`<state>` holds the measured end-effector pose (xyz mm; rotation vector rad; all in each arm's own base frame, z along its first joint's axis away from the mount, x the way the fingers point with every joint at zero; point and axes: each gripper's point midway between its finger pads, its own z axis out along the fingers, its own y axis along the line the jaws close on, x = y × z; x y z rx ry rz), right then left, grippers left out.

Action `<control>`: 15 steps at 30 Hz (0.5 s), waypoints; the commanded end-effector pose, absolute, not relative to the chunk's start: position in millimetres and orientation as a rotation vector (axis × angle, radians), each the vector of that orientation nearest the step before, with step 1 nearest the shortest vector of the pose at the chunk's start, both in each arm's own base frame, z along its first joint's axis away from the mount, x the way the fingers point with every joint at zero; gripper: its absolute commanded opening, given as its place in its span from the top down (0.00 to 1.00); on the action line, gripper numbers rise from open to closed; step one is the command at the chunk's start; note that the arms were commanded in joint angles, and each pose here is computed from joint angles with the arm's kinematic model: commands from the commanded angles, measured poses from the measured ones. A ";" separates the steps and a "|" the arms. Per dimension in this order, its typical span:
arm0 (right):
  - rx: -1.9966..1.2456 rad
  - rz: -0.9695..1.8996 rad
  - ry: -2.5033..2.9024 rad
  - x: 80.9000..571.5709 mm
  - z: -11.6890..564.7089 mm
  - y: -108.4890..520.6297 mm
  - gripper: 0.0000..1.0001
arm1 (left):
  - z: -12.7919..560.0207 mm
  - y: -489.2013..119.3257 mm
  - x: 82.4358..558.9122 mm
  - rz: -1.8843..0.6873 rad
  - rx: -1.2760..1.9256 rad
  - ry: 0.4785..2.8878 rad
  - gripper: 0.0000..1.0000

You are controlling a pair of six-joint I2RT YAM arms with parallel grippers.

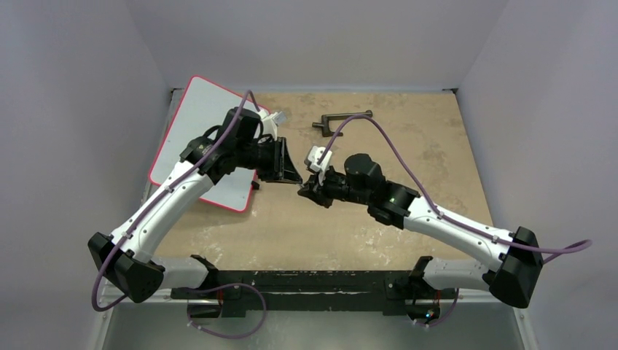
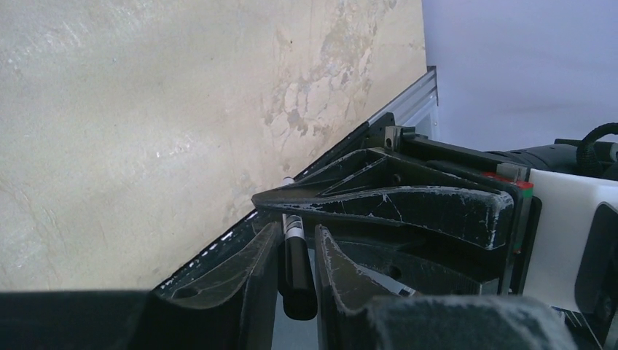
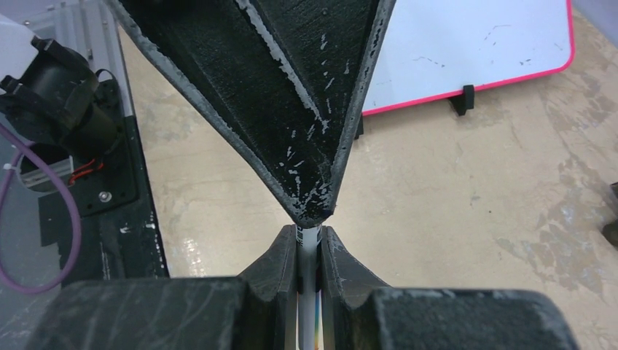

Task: Write a sentence on the whiteboard
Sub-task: Open the whiteboard marker at the center of the board.

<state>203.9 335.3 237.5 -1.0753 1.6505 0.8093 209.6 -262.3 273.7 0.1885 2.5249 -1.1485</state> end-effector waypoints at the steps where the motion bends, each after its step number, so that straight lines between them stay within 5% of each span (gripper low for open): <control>1: -1.038 0.726 1.555 218.5 264.4 337.3 1.00 | 288.7 -263.6 205.5 -1.203 0.229 2.484 0.79; 6: -1.030 0.694 1.517 222.1 272.2 336.8 1.00 | 288.4 -259.4 197.1 -1.211 0.239 2.487 0.83; 12: -1.015 0.704 1.501 221.7 276.6 339.2 0.98 | 287.9 -259.7 197.5 -1.229 0.240 2.449 1.00; 13: -1.007 0.717 1.500 220.6 278.5 339.4 0.85 | 290.5 -260.3 199.3 -1.236 0.235 2.425 1.00; 15: -0.957 0.736 1.511 221.0 283.7 338.1 0.44 | 297.0 -258.7 203.7 -1.228 0.215 2.379 1.00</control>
